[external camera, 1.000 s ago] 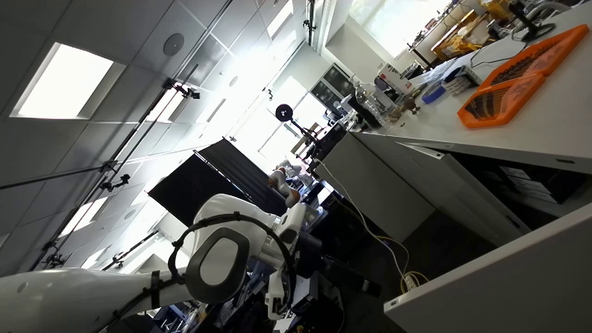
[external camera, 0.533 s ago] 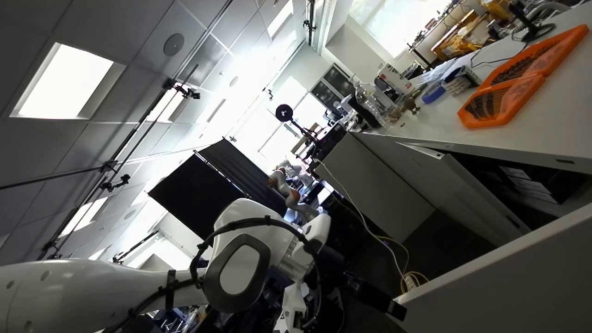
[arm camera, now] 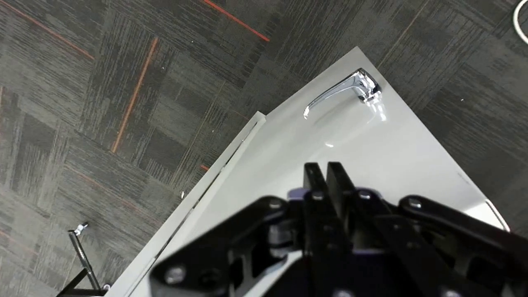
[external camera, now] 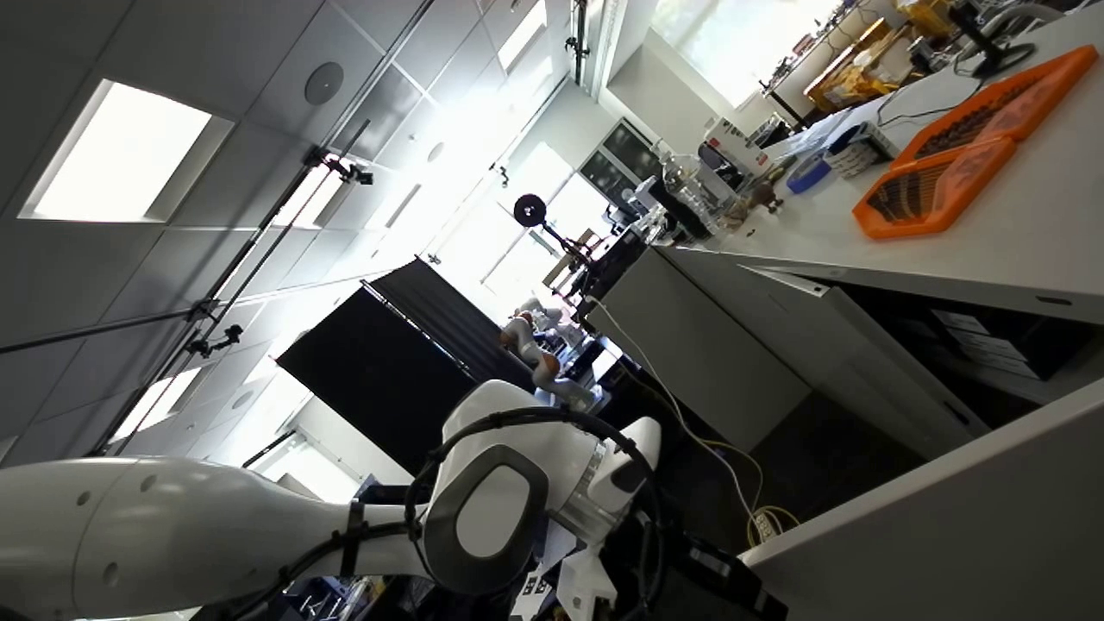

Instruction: Close the cabinet door

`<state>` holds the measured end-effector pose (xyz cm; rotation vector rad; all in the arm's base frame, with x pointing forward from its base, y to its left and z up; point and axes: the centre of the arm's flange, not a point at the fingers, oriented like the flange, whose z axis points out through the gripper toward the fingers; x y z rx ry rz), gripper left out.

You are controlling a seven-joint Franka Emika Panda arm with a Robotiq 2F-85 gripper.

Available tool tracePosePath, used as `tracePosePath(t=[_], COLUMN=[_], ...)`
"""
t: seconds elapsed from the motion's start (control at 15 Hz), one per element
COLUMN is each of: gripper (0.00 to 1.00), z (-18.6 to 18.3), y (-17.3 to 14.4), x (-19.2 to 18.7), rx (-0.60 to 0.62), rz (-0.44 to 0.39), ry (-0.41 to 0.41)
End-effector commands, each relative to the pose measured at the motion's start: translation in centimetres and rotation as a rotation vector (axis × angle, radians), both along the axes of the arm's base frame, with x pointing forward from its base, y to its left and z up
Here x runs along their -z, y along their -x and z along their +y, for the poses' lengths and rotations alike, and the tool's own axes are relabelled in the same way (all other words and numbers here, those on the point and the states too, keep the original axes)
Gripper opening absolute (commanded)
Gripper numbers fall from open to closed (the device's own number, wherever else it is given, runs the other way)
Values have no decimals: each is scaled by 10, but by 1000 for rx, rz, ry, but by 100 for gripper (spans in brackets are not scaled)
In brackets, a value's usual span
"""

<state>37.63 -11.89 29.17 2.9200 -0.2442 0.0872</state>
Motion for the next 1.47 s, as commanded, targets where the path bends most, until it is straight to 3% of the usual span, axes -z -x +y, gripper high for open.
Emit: tracePosePath(t=[0.0,0.4,1.0,1.4], gripper=[0,0,0,0], z=[-6,3,35,51], y=[-16,-38,-77,-108], x=[24,47,66,57], rx=[-23,1,97,205], rz=[-29,-187,-351,-465], ry=[-20,-90,-177,-132])
